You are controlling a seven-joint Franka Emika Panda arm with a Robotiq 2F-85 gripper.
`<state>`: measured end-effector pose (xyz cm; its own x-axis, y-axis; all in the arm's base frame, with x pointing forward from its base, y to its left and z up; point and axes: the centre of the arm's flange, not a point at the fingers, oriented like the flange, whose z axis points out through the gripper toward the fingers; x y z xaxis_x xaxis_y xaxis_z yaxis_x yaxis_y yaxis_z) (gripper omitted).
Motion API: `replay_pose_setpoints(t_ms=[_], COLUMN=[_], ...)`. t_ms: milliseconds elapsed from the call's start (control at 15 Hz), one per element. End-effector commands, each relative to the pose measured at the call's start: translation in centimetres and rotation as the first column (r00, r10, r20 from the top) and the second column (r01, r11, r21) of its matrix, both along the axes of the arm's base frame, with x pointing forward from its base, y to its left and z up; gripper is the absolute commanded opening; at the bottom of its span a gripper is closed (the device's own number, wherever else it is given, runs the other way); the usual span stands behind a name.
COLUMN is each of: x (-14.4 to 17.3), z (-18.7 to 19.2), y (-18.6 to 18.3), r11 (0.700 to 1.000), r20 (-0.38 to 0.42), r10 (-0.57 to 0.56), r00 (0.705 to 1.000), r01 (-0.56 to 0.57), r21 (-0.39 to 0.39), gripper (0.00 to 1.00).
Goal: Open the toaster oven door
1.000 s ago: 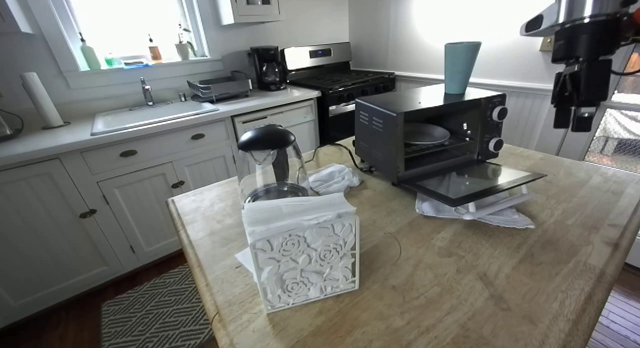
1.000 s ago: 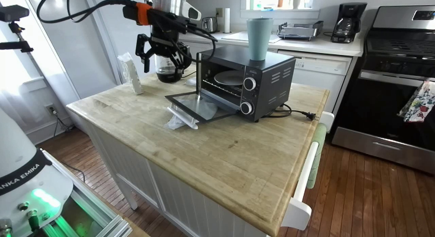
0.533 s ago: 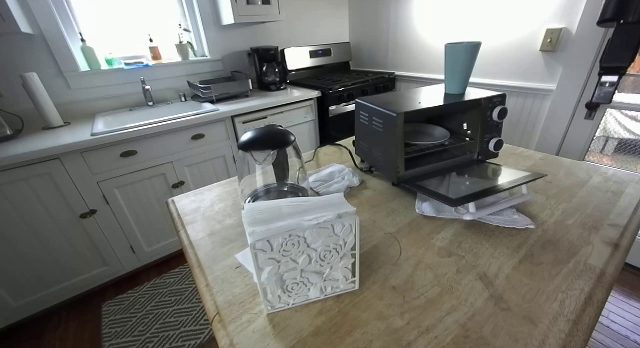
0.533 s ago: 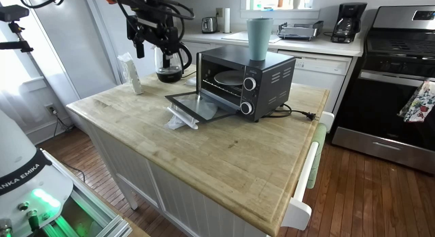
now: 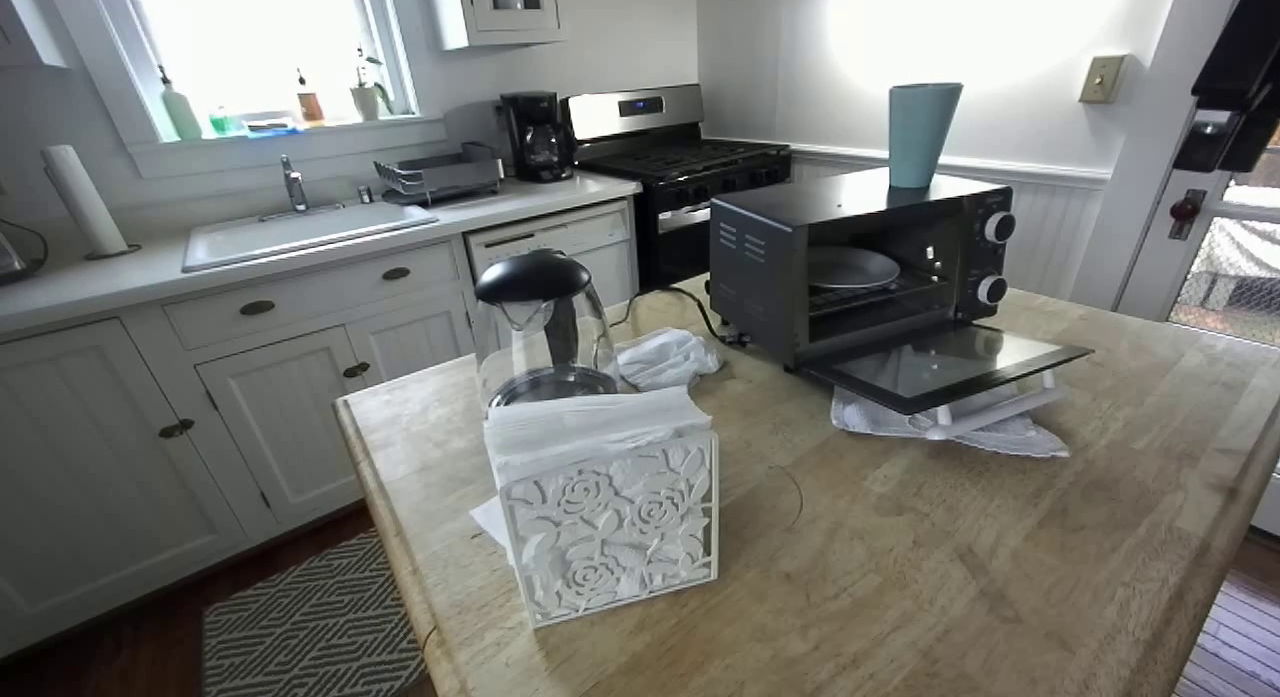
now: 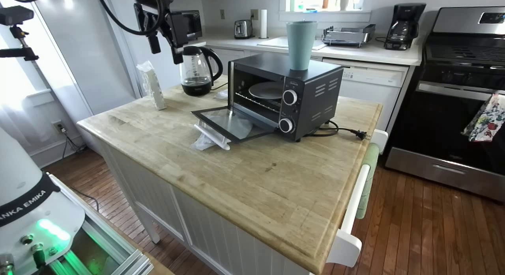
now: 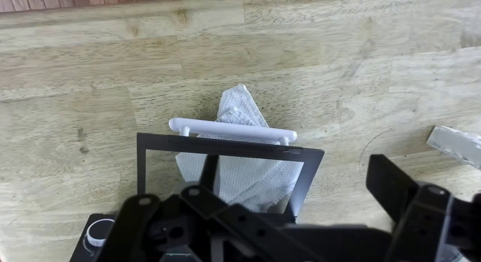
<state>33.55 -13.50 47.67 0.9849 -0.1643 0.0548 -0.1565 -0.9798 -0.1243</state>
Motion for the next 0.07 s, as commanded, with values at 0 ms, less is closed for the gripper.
replay_pose_setpoints(t_ms=[0], x=[-0.08], z=[-0.05], y=[0.02], r11=[1.0], r20=[0.0], r10=[-0.002], r00=[1.0], r01=[0.002], r21=[0.0], gripper=[1.0])
